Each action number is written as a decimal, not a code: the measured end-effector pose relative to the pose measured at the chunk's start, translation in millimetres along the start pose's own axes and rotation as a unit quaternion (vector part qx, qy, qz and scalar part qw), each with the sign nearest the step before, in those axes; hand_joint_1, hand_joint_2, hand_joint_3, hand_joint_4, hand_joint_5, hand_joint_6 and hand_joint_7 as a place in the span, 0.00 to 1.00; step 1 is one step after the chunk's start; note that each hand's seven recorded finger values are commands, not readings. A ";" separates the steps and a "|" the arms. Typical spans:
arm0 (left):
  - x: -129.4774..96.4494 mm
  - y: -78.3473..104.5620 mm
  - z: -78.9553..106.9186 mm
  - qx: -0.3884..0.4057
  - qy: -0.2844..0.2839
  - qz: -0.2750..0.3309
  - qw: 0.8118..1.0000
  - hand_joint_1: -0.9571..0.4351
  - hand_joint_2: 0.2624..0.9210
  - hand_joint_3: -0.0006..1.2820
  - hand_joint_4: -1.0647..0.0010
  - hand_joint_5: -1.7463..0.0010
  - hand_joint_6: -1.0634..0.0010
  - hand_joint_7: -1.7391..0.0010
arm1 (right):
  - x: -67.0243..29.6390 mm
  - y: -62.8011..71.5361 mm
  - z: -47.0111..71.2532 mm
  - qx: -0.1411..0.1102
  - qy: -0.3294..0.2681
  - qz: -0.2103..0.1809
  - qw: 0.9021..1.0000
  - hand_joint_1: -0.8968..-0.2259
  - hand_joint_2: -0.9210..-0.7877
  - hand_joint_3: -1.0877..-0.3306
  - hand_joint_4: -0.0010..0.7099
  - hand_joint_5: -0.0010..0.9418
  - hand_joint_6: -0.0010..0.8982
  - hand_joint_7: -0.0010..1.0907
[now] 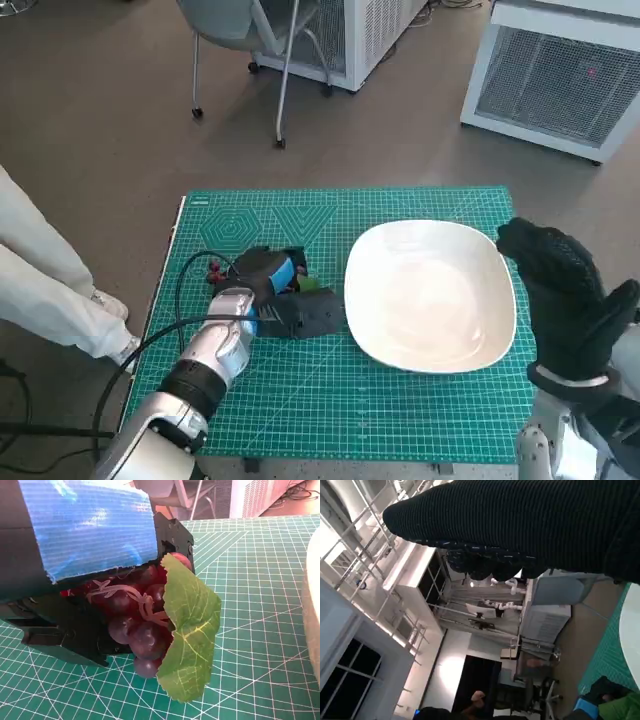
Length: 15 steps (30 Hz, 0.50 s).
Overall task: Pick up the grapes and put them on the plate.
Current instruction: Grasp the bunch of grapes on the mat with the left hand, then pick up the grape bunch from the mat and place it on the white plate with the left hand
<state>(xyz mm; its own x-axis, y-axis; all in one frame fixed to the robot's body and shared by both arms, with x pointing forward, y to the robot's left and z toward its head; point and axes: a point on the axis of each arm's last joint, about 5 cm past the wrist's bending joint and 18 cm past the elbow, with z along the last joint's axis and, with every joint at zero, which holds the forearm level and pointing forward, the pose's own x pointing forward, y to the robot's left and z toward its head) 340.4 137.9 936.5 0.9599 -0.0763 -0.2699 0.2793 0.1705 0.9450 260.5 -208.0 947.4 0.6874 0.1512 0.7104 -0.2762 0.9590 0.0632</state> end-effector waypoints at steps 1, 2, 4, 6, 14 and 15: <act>0.0 0.1 -0.1 0.000 0.000 0.000 1.000 0.69 1.00 0.25 0.65 0.15 0.65 0.16 | 0.0 0.0 0.0 0.000 0.000 0.000 1.000 0.75 0.00 0.67 0.71 0.36 0.27 0.73; 0.0 0.1 -0.3 0.000 0.000 0.000 1.000 0.69 1.00 0.24 0.64 0.15 0.64 0.18 | 0.0 0.0 0.0 0.000 0.000 0.000 1.000 0.75 0.00 0.67 0.71 0.36 0.27 0.73; 0.0 0.4 -0.8 0.000 0.001 0.000 1.000 0.69 1.00 0.23 0.63 0.12 0.60 0.23 | 0.1 0.0 0.0 0.000 0.000 0.000 1.000 0.75 0.00 0.67 0.71 0.36 0.27 0.73; -0.1 0.8 -1.4 0.001 0.001 0.001 1.000 0.69 1.00 0.22 0.63 0.09 0.55 0.30 | 0.2 0.1 0.0 0.000 -0.001 0.000 1.000 0.75 0.00 0.67 0.71 0.36 0.27 0.73; -1.6 10.3 -2.1 0.000 -0.008 0.018 1.000 0.69 0.74 0.44 0.66 0.03 0.48 0.31 | 0.8 0.2 -0.2 0.000 -0.002 0.001 1.000 0.75 0.00 0.67 0.71 0.35 0.27 0.73; -2.2 12.2 -1.8 -0.002 -0.011 0.022 1.000 0.69 0.69 0.48 0.67 0.02 0.46 0.30 | 0.9 0.2 -0.2 0.000 -0.002 0.001 1.000 0.75 0.00 0.67 0.71 0.35 0.27 0.73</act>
<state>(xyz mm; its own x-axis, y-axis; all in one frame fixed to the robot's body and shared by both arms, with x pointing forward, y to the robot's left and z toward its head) 341.7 141.9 948.3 0.9704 -0.0895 -0.2245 0.2374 0.1783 0.9549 261.2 -207.6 947.9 0.6847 0.1523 0.7128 -0.2778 0.9586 0.0621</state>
